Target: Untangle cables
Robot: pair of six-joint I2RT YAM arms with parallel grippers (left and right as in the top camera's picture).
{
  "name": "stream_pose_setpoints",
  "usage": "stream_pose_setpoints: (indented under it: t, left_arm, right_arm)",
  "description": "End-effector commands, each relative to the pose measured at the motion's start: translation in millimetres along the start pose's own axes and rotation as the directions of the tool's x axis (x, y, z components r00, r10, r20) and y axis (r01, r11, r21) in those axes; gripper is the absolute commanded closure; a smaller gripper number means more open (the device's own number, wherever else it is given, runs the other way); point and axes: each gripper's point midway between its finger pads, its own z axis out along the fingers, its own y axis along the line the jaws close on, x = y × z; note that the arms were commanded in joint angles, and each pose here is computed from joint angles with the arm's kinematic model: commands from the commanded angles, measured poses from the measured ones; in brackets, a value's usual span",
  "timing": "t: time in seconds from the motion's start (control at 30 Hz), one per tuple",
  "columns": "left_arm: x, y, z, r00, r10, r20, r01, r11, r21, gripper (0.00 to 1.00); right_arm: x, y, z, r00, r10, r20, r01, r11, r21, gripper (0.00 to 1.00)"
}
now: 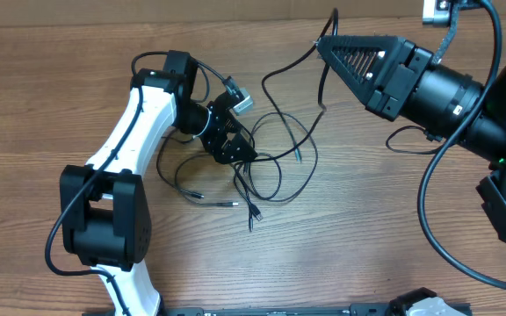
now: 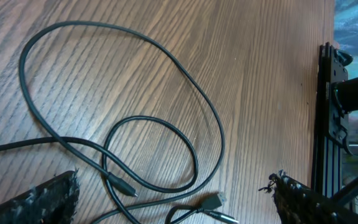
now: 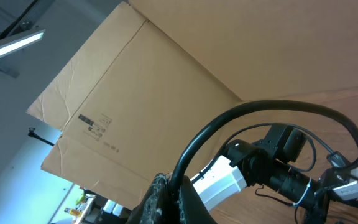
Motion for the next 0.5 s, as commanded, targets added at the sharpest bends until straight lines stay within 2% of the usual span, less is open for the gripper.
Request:
stream_pose_setpoints:
  t: [0.0, 0.1, 0.23, 0.47]
  left_arm:
    - [0, -1, 0, 1.000, -0.011, -0.001, 0.011, 1.000, 0.002, 0.00]
    - [1, -1, 0, 0.999, -0.048, -0.003, 0.048, 0.999, 0.002, 0.00]
    - [4, 3, 0, 0.996, -0.083, -0.023, 0.083, 0.996, -0.021, 0.00]
    - [7, 6, 0, 0.993, -0.108, -0.038, 0.106, 0.994, -0.041, 0.00]
  right_arm:
    - [-9, 6, -7, 0.999, -0.041, 0.035, 0.041, 0.999, -0.005, 0.96]
    - [-25, -5, -13, 0.995, -0.047, 0.092, 0.044, 0.998, 0.039, 0.96]
    - [-54, -27, -31, 0.982, 0.022, 0.187, -0.040, 0.995, 0.092, 0.96]
    - [-89, -2, -62, 0.966, 0.111, 0.232, -0.095, 0.992, -0.080, 0.96]
